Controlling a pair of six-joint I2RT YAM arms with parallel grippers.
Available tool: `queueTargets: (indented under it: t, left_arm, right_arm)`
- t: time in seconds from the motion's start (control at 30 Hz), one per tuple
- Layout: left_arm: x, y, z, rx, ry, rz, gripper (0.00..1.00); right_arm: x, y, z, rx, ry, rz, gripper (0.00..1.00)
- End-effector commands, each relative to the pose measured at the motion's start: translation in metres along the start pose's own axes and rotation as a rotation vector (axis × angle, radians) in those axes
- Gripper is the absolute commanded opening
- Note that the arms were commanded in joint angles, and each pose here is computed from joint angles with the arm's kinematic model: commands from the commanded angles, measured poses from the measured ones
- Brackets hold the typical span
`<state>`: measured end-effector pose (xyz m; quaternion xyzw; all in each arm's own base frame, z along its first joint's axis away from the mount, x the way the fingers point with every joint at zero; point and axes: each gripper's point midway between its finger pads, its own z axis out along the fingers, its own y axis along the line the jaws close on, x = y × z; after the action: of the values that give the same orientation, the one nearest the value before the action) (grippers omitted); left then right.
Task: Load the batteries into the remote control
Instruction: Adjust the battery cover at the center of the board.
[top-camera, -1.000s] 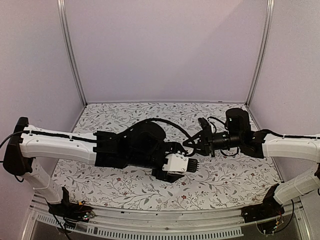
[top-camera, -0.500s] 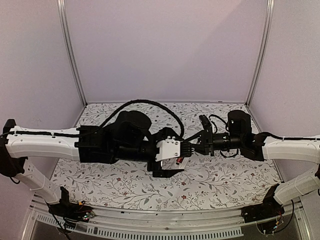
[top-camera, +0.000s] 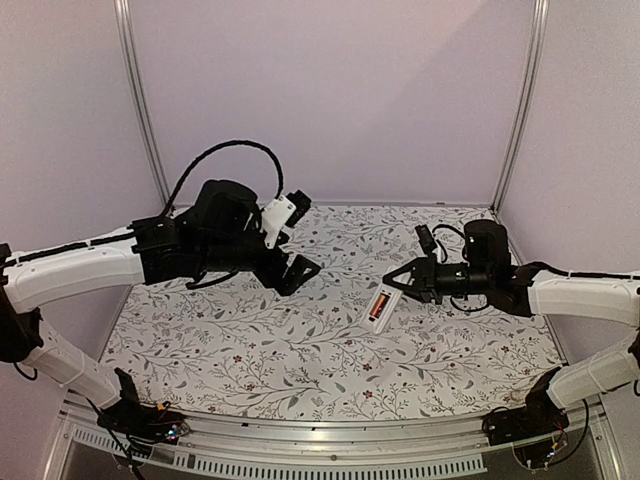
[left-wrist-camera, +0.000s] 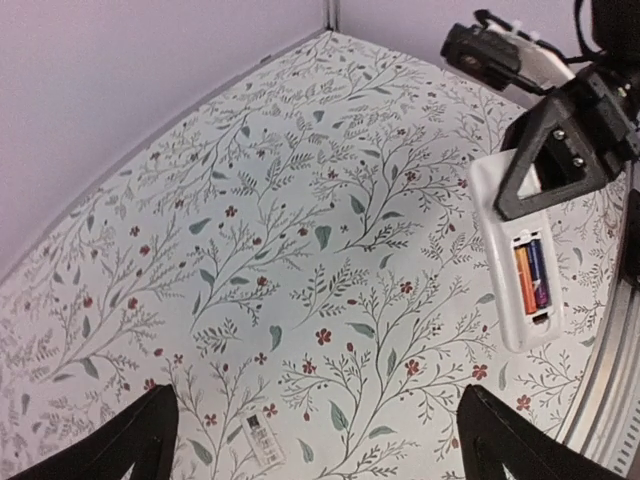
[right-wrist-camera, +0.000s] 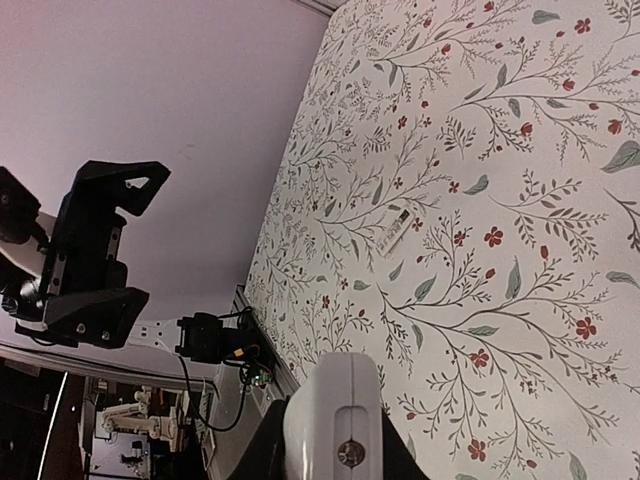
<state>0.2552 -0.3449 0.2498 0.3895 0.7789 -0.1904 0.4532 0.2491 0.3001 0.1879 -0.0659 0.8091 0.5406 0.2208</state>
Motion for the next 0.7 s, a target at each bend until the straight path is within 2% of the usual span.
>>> queueTargets:
  t: [0.0,0.17,0.47,0.57,0.67]
  left_arm:
    - [0.074,0.036,0.017,-0.063,0.258,-0.302,0.91]
    - [0.12,0.073,0.034,-0.152,0.412,-0.467,0.76]
    - [0.188,0.079,0.07,-0.234,0.668,-0.481,0.6]
    - [0.194,0.071,0.079,-0.196,0.667,-0.512,0.61]
    - [0.202,0.059,0.085,-0.139,0.685,-0.55,0.67]
  right_arm:
    - [-0.001,-0.004,-0.008,0.015,-0.001,-0.058,0.0]
    - [0.001,-0.01,-0.007,0.031,0.016,-0.07,0.0]
    - [0.009,-0.02,-0.005,0.049,0.041,-0.059,0.0]
    - [0.01,-0.022,-0.005,0.055,0.047,-0.055,0.0]
    - [0.011,-0.023,-0.005,0.058,0.051,-0.055,0.0]
